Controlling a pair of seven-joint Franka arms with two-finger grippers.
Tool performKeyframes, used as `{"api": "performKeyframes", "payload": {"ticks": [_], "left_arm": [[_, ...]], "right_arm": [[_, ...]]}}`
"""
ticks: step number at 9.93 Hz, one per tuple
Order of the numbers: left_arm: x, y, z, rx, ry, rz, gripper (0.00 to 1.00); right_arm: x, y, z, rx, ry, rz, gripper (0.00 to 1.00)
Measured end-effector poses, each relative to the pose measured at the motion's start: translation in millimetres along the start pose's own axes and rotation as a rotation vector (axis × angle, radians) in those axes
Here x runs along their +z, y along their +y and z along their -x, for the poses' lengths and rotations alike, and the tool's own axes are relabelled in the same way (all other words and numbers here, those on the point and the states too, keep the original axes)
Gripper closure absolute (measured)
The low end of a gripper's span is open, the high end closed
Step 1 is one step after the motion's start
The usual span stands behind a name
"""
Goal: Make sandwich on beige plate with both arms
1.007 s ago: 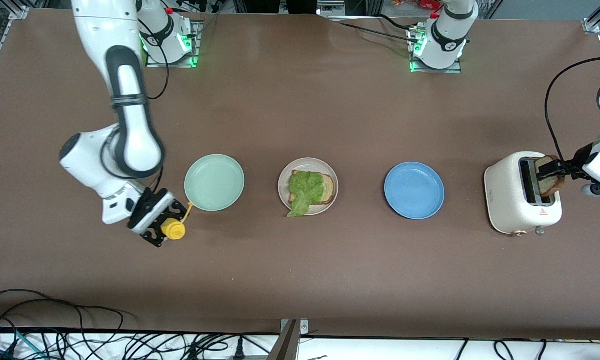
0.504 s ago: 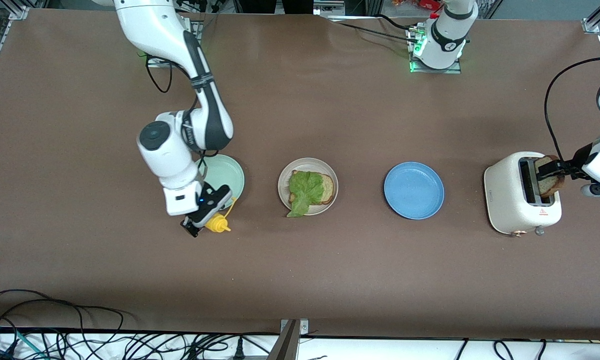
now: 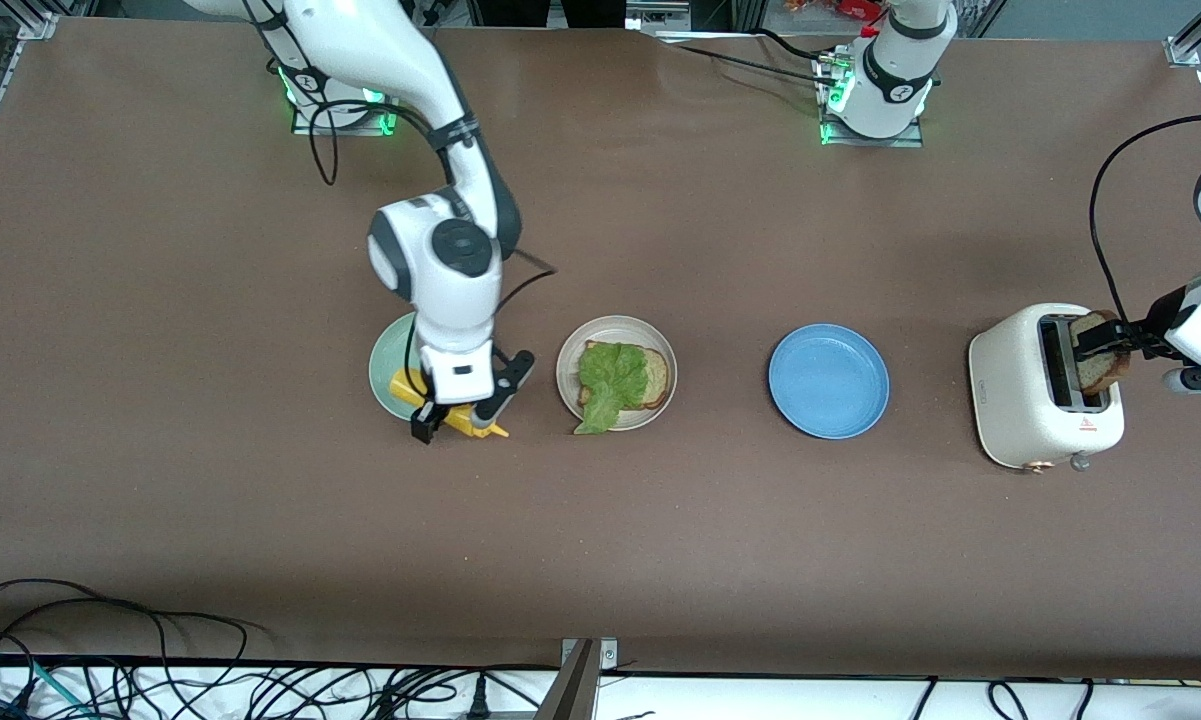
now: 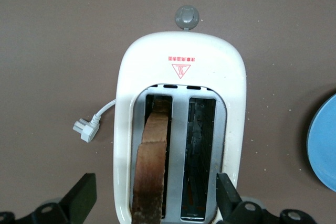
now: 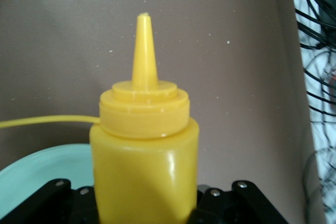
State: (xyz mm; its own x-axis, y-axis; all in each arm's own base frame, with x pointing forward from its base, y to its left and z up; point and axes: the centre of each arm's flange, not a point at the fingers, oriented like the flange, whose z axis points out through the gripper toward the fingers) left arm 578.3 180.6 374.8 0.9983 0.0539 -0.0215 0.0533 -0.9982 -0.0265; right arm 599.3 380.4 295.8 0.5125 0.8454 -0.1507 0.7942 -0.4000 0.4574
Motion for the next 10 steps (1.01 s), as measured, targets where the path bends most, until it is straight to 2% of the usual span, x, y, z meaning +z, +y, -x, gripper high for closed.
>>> {"api": "performKeyframes", "payload": {"ticks": [2, 5, 7, 10], "left_arm": [[0.6, 0.0, 0.0, 0.000, -0.001, 0.000, 0.00], [1.7, 0.0, -0.1, 0.000, -0.003, 0.001, 0.00], [2.0, 0.0, 0.0, 0.000, -0.003, 0.001, 0.00], [2.3, -0.1, 0.0, 0.000, -0.004, 0.001, 0.00]], "right_arm": [[-25.3, -38.8, -24.2, 0.006, -0.107, 0.072, 0.94], [-16.6, -102.4, -43.1, 0.020, -0.205, 0.248, 0.94], [-4.8, -133.5, -50.3, 0.050, -0.220, 0.345, 0.94], [3.5, -153.1, -53.0, 0.076, -0.233, 0.391, 0.94]]}}
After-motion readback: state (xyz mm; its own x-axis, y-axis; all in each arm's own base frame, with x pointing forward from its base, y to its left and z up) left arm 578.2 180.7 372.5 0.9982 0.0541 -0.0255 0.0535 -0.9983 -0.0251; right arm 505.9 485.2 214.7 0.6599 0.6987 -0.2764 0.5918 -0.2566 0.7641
